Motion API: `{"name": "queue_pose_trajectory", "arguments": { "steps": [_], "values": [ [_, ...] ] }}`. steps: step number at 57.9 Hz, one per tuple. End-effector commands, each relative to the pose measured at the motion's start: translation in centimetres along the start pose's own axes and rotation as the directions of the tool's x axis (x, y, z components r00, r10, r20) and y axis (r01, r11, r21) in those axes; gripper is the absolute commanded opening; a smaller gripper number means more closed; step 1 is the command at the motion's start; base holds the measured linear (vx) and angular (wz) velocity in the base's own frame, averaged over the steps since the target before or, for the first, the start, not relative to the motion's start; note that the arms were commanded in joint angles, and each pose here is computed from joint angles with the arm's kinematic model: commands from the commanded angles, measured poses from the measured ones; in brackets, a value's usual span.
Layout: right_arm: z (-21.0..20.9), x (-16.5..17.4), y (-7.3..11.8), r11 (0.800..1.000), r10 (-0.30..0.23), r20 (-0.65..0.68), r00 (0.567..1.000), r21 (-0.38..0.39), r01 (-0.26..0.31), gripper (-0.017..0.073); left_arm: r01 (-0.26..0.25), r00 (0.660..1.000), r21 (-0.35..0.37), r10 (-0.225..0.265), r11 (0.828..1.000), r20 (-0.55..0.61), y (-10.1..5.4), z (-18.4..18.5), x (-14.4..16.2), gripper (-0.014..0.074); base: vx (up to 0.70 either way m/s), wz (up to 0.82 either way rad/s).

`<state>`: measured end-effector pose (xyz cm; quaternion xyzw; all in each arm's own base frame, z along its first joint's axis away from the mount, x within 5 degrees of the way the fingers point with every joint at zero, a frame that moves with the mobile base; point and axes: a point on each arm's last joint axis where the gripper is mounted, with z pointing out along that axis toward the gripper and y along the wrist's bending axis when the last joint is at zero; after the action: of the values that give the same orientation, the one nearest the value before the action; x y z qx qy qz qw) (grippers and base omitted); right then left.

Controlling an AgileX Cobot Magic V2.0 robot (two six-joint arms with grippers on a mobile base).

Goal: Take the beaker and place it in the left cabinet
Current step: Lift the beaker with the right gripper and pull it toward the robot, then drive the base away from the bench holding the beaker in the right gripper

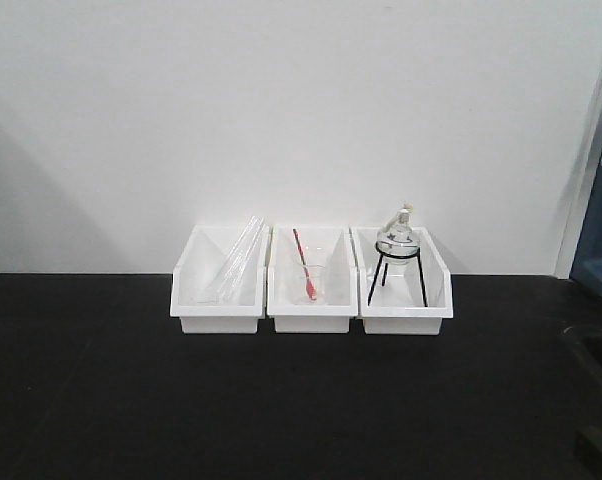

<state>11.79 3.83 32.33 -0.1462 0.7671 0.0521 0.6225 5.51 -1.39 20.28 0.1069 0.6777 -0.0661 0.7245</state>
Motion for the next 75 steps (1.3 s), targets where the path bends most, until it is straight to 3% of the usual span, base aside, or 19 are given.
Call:
{"name": "queue_pose_trajectory", "arguments": {
  "steps": [1,39,75],
  "values": [
    [-0.34,-1.58,0.11,1.0,-0.017,0.099,0.995,-0.021,0.02,-0.0006,0.011,0.996,-0.002,-0.01,1.0,0.087,0.02,-0.13,-0.29,0.0001,0.0,0.0],
    [-0.34,-1.58,0.11,1.0,-0.017,0.099,0.995,-0.021,0.02,-0.0006,0.011,0.996,-0.002,-0.01,1.0,0.087,0.02,-0.13,-0.29,0.0001,-0.02,0.1],
    [-0.34,-1.59,0.12,1.0,-0.017,0.1,0.995,-0.021,0.02,-0.0006,0.011,0.996,-0.002,-0.01,1.0,0.087,0.02,-0.13,-0.29,0.0001,-0.1,0.51]
  ]
}}
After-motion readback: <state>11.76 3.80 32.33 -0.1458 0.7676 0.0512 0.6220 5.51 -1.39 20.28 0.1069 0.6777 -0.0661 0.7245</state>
